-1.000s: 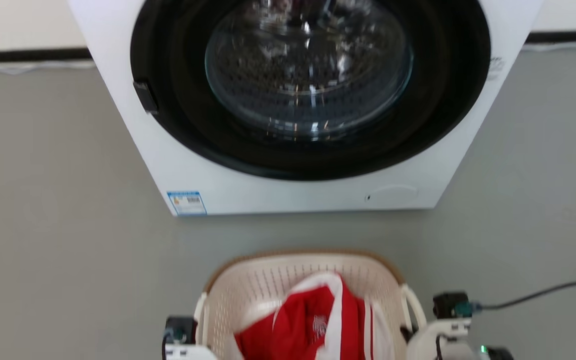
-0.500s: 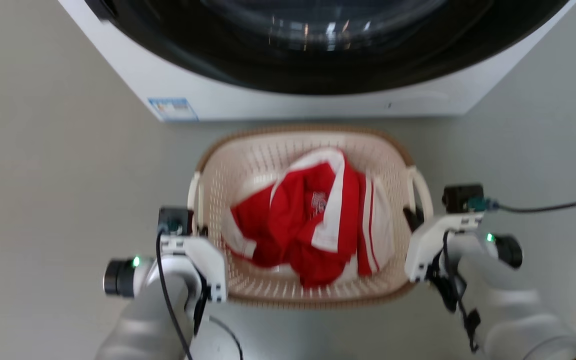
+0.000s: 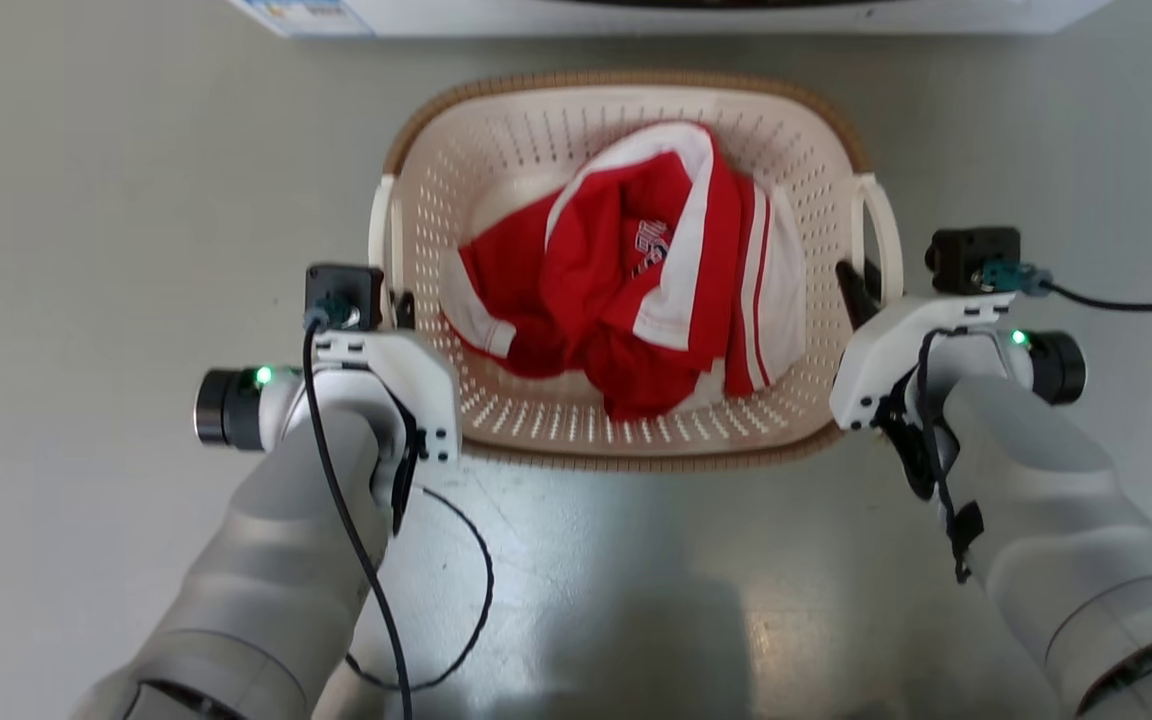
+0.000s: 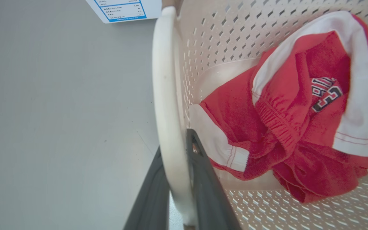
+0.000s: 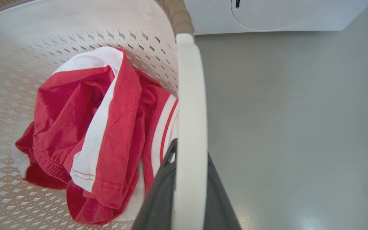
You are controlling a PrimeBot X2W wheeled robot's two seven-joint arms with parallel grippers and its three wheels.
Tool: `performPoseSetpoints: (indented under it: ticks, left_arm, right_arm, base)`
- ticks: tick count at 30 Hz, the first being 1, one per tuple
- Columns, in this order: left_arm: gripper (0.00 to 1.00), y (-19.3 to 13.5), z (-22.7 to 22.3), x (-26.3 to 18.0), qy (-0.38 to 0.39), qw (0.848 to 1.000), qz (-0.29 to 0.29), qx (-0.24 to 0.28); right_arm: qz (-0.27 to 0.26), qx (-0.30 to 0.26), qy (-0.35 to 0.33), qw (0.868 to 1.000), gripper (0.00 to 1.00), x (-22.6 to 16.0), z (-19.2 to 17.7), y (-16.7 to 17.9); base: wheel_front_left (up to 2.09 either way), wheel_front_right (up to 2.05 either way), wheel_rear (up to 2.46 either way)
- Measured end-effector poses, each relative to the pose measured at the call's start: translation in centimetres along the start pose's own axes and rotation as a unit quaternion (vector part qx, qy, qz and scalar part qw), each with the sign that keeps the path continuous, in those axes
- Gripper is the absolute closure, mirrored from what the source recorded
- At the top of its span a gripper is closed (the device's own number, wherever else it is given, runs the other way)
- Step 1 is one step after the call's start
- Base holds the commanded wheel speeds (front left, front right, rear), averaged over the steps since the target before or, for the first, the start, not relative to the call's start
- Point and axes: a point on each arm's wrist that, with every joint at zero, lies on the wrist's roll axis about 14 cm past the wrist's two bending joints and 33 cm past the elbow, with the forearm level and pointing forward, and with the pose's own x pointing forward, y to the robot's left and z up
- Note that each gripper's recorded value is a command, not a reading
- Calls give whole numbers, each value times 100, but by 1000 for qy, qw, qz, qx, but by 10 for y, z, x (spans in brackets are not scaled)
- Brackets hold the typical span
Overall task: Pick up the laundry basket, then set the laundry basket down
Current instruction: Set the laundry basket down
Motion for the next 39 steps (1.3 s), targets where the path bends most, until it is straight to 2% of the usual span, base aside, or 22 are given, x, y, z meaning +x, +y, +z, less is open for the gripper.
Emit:
performPoseSetpoints:
  ticks: [11, 25, 36, 39]
  left_arm:
    - [100, 4, 6, 31, -14, 1000, 4, 16]
    - [100, 3, -4, 43, -11, 1000, 4, 23]
    - [100, 4, -6, 46, -9, 1000, 7, 20]
    - [100, 5, -5, 46, -9, 1000, 9, 20]
  right_arm:
    - [-5, -1, -6, 1000, 100, 35, -3, -12]
    - [-10, 2, 6, 1000, 100, 46, -19, -19]
    - [-10, 1, 2, 1000, 100, 50, -15, -21]
    - [-8, -3, 3, 1000, 68, 50, -16, -20]
  base:
    - [0, 0, 0]
    - [0, 0, 0]
    - [0, 0, 0]
    - [0, 0, 0]
